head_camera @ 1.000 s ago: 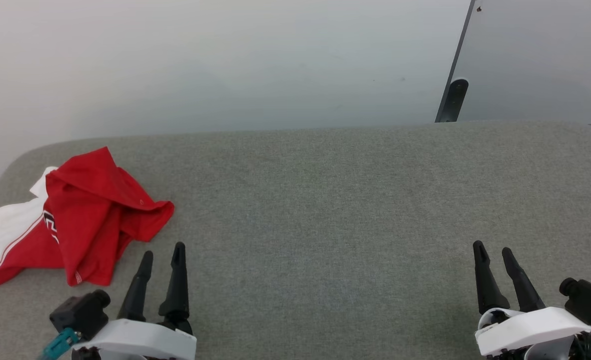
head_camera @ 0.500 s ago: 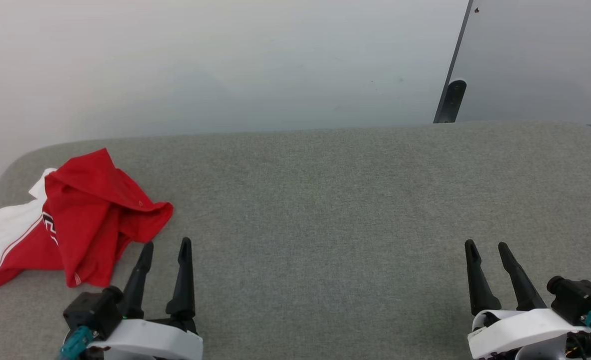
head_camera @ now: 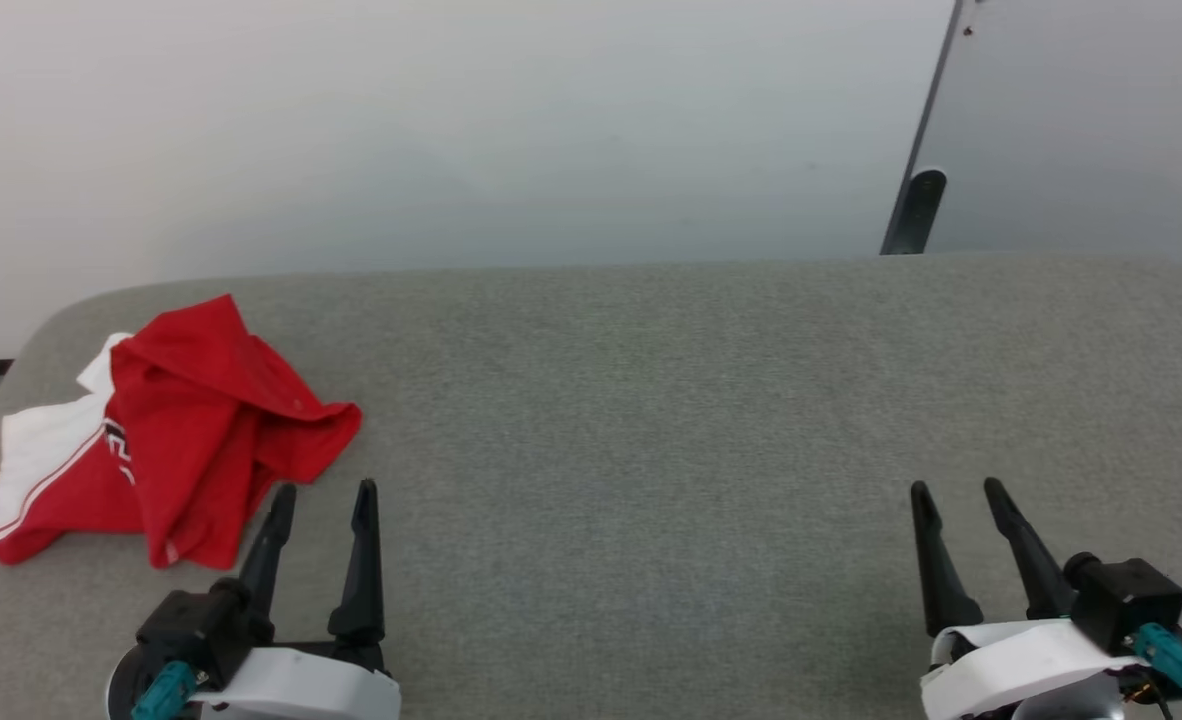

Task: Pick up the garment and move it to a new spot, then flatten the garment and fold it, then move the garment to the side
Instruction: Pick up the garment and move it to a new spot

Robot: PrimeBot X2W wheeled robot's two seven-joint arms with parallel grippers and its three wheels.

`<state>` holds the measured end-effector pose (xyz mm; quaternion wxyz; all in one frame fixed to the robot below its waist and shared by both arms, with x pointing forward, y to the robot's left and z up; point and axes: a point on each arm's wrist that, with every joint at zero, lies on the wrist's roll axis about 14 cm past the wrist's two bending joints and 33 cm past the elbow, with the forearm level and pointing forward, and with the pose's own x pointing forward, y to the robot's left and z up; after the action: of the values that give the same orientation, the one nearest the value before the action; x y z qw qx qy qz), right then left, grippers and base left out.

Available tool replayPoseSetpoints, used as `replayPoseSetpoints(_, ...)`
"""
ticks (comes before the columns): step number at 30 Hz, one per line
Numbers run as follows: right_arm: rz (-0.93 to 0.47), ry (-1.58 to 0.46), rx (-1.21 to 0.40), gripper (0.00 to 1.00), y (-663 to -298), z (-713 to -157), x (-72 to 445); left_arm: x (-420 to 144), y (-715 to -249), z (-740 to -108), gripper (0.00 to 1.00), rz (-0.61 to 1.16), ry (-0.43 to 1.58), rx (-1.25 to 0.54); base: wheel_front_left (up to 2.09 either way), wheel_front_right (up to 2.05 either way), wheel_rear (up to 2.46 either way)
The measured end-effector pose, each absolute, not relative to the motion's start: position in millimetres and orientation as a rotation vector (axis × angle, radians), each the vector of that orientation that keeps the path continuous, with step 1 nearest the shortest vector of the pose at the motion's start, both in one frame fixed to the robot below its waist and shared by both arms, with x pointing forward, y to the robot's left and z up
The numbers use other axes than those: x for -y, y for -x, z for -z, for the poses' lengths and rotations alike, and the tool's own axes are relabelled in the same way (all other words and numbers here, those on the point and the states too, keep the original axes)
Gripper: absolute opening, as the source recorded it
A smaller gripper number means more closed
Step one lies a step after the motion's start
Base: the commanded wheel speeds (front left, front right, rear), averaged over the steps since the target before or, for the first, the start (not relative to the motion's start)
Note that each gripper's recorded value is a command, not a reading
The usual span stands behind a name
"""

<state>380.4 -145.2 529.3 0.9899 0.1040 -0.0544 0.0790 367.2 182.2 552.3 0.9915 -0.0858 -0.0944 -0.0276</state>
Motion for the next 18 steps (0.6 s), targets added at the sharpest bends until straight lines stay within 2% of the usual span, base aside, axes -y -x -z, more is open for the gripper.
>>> replayPoseSetpoints(9,-0.313,-0.139,0.12,1.0,-382.5,-533.1,94.4,-233.4,-344.2,-546.9,1.0,-0.104,0.111,0.192,0.0,0.0,0.0)
replayPoseSetpoints(18,-0.548,-0.099,0.136,1.0,-375.4,-538.7,16.7,-310.9,-284.9,-547.3,1.0,-0.35,0.014,0.208,0.0,0.0,0.0)
